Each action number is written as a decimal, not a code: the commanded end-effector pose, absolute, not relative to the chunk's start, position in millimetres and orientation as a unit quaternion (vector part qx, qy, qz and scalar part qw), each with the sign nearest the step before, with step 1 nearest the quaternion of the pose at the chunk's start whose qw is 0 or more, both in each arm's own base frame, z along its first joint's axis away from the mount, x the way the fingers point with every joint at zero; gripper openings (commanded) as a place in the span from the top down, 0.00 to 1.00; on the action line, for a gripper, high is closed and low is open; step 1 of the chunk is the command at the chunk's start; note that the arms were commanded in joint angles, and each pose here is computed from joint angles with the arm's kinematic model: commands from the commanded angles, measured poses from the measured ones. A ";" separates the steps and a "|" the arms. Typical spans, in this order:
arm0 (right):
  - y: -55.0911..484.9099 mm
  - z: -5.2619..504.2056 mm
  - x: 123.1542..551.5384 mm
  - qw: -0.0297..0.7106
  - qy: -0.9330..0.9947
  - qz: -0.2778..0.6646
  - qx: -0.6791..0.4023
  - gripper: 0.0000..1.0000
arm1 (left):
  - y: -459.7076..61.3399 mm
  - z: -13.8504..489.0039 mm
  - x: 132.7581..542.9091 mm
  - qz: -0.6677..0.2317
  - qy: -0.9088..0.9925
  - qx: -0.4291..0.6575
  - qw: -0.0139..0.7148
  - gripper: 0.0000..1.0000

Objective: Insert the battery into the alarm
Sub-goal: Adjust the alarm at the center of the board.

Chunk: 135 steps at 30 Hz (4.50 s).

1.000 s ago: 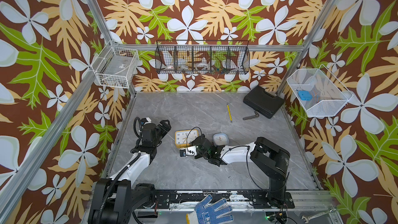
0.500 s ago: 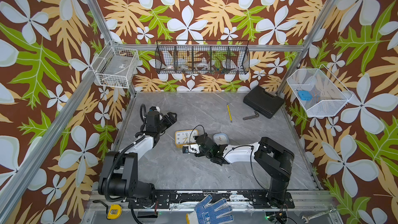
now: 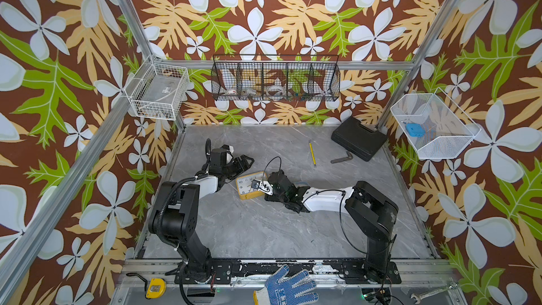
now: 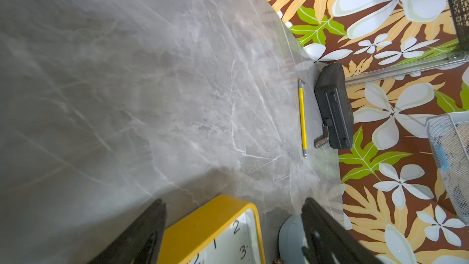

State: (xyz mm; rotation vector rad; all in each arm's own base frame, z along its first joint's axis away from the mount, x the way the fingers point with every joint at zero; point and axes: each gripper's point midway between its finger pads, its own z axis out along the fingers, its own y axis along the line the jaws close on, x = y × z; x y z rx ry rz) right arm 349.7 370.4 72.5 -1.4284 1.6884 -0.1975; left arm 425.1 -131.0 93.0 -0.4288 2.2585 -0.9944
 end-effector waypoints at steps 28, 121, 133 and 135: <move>360.5 75.8 427.9 0.395 0.782 -0.007 -0.482 0.18 | -104.7 144.8 391.8 -0.340 0.841 -0.172 0.384 0.14; 366.0 61.4 398.6 0.229 0.882 0.272 -0.308 0.82 | -130.3 26.8 371.6 -0.214 0.954 -0.148 0.152 0.96; 379.6 96.2 385.0 0.242 0.860 0.308 -0.326 0.83 | -145.1 26.0 383.4 -0.208 0.961 -0.119 0.137 0.98; 379.9 94.3 383.5 0.237 0.862 0.309 -0.324 0.83 | -146.6 25.3 385.5 -0.208 0.962 -0.114 0.134 0.98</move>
